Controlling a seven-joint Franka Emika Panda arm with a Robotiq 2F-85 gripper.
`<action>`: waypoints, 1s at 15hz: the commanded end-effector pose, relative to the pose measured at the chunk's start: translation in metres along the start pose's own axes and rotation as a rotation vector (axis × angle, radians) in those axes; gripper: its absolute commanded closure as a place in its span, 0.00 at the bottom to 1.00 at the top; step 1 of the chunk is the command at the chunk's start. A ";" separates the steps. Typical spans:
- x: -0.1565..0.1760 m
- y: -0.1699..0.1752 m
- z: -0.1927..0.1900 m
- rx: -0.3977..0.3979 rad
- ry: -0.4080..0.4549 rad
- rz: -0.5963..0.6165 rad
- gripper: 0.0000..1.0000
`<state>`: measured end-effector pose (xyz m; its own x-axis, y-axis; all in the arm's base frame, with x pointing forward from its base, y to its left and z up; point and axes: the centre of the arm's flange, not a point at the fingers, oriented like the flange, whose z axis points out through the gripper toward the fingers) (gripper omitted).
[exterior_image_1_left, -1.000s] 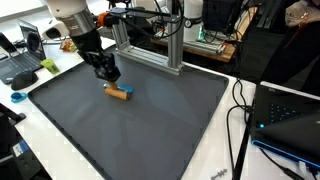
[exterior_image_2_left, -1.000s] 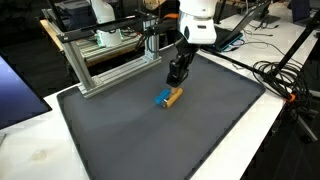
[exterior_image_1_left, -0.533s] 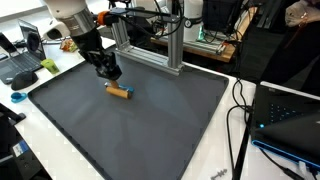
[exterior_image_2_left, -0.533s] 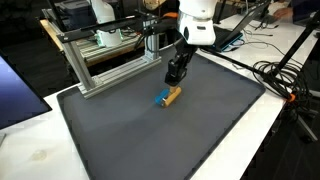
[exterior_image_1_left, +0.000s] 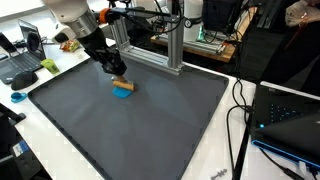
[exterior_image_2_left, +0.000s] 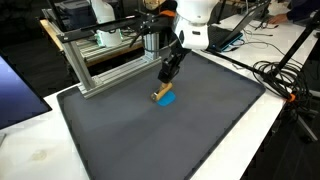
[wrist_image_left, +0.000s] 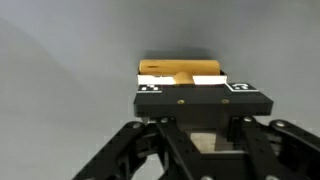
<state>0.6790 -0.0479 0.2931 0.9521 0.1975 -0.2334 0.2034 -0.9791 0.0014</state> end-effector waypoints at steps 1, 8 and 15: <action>0.011 0.000 0.047 0.020 -0.083 -0.027 0.78; -0.012 0.007 0.042 0.022 -0.162 -0.013 0.78; -0.120 0.026 -0.020 0.053 -0.069 0.108 0.78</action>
<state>0.6337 -0.0890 0.2958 0.9200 0.1334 -0.3685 0.1381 -0.9903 -0.0137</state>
